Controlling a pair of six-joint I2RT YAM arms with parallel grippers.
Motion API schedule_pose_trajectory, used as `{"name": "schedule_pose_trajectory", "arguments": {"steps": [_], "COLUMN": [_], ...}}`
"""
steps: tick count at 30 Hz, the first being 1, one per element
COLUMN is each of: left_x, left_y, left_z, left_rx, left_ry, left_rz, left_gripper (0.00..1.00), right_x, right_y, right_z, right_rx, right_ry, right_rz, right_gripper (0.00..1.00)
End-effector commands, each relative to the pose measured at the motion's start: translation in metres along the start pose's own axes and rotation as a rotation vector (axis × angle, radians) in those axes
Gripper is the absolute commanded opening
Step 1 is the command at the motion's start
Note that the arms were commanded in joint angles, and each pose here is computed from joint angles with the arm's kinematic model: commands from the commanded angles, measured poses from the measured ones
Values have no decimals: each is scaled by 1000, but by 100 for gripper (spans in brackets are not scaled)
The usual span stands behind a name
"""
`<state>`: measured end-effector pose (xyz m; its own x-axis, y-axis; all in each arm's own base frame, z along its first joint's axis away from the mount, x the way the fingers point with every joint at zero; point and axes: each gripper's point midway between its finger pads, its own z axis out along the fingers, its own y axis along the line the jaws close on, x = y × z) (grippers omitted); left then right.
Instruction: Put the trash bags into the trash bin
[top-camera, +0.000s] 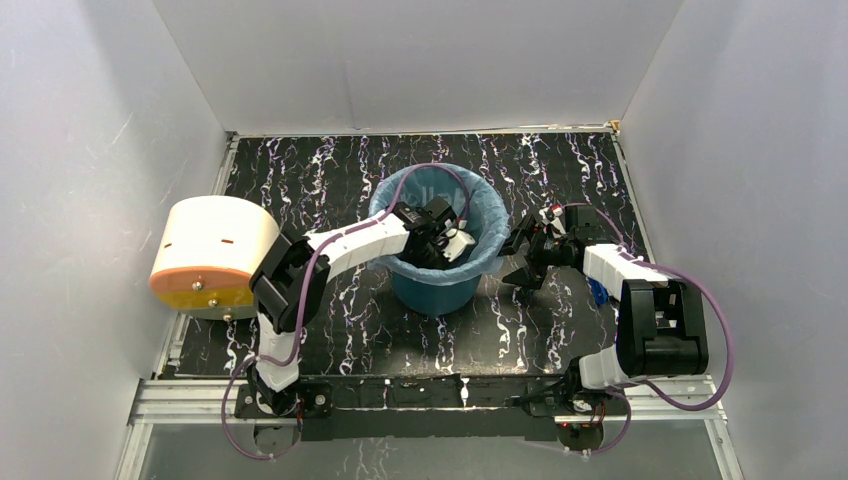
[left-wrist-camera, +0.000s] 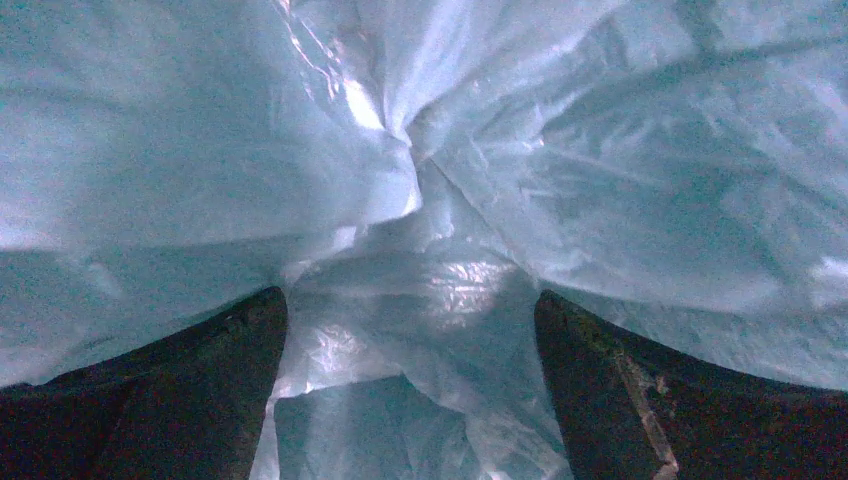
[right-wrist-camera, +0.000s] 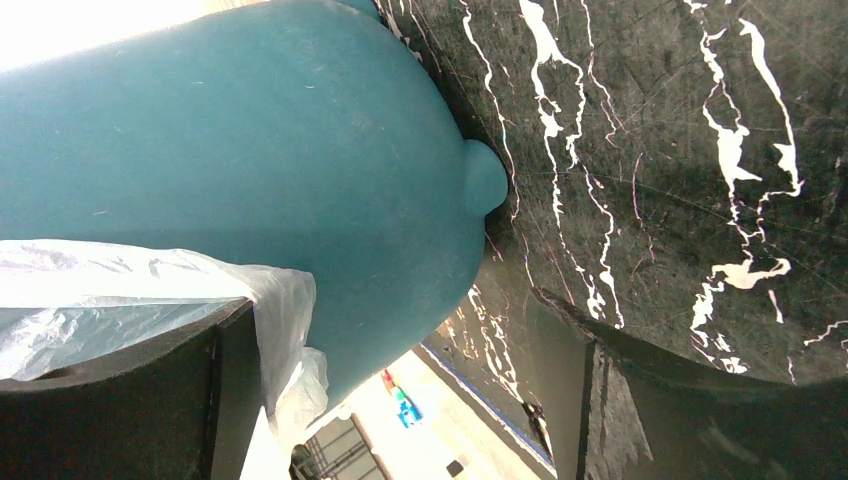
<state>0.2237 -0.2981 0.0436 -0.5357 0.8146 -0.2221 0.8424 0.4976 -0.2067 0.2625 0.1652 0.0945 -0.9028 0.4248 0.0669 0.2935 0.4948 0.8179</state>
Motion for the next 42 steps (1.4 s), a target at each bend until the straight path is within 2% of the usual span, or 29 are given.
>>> {"name": "schedule_pose_trajectory", "arguments": {"steps": [1,13,25,33,39,42], "left_x": [-12,-5,-27,-57,-82,-82], "left_y": [-9,-11,-15,-15,-21,-11], "left_z": [-33,-43,-79,-124,-183,-219], "left_rx": [-12,-17,-49,-119,-172,-276], "left_ry": [-96,-100,-223,-432,-689,-819], "left_rz": [12,33,53,44,38,2], "left_gripper": [92,92,92,93,94,95], "right_x": [0,-2,-1,-1,-1,-3], "right_y": [5,-1,2,4,7,10], "right_z": [1,4,4,2,0,-2], "right_rx": [-29,-11,-21,-25,-27,-22], "right_ry": [11,13,22,23,19,4], "right_rz": [-20,-5,-3,-6,-8,-23], "right_gripper": [99,99,99,99,99,99]}}
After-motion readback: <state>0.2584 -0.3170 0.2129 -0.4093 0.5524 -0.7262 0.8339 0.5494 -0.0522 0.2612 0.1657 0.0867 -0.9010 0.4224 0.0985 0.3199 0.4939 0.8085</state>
